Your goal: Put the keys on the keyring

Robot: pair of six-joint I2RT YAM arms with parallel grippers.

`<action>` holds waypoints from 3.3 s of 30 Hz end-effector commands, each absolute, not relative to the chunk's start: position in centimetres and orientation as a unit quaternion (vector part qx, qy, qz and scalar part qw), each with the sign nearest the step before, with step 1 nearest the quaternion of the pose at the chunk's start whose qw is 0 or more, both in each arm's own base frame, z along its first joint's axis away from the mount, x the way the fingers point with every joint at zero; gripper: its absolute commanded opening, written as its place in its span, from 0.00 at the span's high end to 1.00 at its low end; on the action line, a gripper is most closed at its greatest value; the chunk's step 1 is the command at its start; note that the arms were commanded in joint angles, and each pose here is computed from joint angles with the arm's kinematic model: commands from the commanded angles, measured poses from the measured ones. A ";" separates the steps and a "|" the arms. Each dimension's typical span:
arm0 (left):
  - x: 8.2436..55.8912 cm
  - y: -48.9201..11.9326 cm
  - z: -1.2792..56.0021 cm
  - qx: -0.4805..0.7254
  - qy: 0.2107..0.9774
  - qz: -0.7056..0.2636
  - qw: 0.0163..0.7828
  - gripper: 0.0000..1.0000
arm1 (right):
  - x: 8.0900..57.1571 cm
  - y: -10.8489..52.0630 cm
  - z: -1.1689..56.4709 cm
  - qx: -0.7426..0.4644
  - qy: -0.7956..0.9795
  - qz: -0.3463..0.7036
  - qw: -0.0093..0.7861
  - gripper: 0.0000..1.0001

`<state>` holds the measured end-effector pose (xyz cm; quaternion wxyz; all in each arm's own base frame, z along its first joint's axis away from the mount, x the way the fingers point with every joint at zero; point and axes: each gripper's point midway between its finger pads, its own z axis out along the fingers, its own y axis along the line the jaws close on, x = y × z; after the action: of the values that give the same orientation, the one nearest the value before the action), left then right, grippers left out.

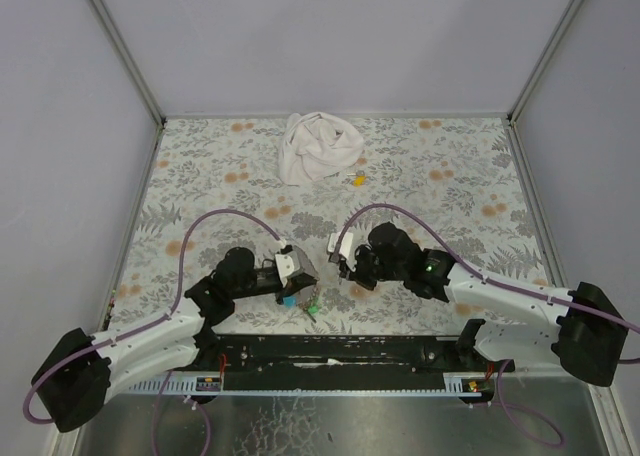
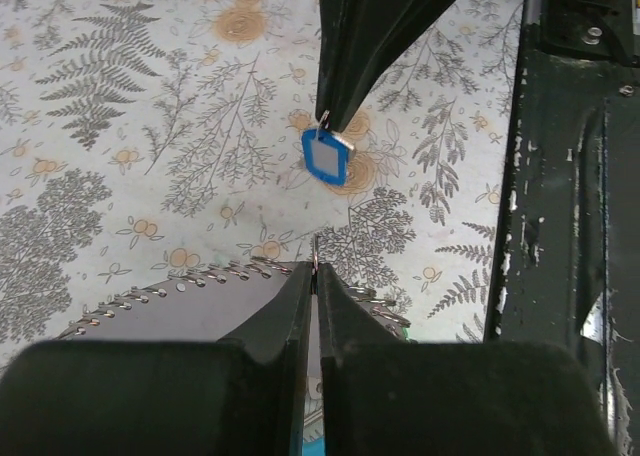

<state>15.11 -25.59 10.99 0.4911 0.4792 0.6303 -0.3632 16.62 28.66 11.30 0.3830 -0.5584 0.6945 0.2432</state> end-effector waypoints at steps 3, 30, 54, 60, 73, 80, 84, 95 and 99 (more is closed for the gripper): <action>15.0 -27.2 14.7 0.504 0.565 -0.388 0.525 1.00 | 15.7 31.2 13.2 -0.612 0.613 0.294 0.404 1.00; 14.3 -27.7 14.6 0.519 0.554 -0.405 0.509 1.00 | 14.6 32.5 13.2 -0.654 0.589 0.317 0.353 1.00; 14.4 -27.8 14.6 0.516 0.556 -0.408 0.508 1.00 | 14.7 33.0 13.1 -0.656 0.590 0.308 0.356 1.00; 14.4 -27.9 14.7 0.516 0.555 -0.410 0.508 1.00 | 14.8 33.1 13.4 -0.654 0.588 0.306 0.365 1.00; 14.4 -27.9 14.6 0.516 0.556 -0.410 0.506 1.00 | 15.0 32.9 13.5 -0.649 0.592 0.298 0.373 1.00; 14.6 -27.8 14.5 0.513 0.561 -0.404 0.509 1.00 | 15.3 32.4 13.5 -0.646 0.602 0.284 0.374 1.00; 14.6 -27.8 14.5 0.513 0.562 -0.404 0.508 1.00 | 15.2 32.4 13.4 -0.647 0.600 0.286 0.373 1.00; 14.8 -27.8 14.5 0.510 0.564 -0.403 0.509 1.00 | 14.7 32.8 13.5 -0.654 0.590 0.300 0.367 1.00; 14.8 -27.8 14.5 0.510 0.564 -0.404 0.509 1.00 | 14.6 32.9 13.6 -0.655 0.587 0.303 0.367 1.00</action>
<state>13.67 -26.86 11.31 0.4636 0.5147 0.5989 -0.4017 14.64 31.49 10.98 0.3373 -0.6531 0.6160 0.2835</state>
